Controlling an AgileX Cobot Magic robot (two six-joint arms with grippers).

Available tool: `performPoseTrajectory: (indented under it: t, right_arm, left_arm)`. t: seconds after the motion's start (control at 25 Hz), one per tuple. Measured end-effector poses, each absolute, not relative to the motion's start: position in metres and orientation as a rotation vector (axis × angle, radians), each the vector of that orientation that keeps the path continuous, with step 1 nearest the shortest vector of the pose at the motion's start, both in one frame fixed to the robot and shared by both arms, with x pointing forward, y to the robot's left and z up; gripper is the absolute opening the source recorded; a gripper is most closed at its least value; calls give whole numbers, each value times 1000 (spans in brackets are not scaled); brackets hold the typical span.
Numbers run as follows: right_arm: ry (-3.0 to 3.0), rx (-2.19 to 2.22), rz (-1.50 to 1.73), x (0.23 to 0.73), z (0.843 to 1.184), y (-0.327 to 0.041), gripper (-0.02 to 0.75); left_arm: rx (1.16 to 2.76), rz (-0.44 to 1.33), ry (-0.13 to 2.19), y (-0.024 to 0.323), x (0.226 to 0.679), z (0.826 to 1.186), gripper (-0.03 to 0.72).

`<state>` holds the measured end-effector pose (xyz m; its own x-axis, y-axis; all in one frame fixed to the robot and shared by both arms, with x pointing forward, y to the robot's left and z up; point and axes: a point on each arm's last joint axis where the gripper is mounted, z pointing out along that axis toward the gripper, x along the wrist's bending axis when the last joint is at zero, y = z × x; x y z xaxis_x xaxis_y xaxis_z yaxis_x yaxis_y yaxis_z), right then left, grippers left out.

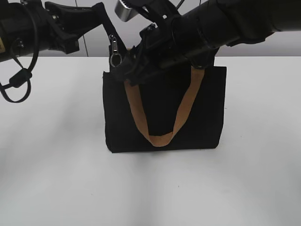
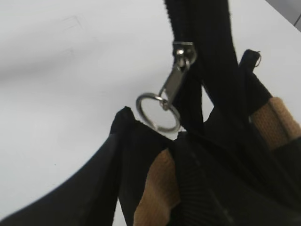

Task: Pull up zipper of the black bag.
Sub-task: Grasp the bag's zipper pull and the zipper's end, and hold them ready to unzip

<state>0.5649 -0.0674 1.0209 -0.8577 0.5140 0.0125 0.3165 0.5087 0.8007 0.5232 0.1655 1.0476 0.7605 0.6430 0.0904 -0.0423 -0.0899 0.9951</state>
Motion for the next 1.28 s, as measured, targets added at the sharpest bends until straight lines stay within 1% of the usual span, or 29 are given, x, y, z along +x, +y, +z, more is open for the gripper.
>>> performPoseTrajectory:
  t: [0.56,0.84,1.28]
  right_arm:
    - [2464,730,1366,568,1024,-64,309]
    - [2477,750,1361,570,1016,-62,309]
    - [2434,837,1411,573,1019,-62,300]
  left_arm:
    - [1563,596,509,165,523,1048,15]
    - [1563,595,508,165,523,1048,15]
    - [1574,599,517,166,523,1047,15]
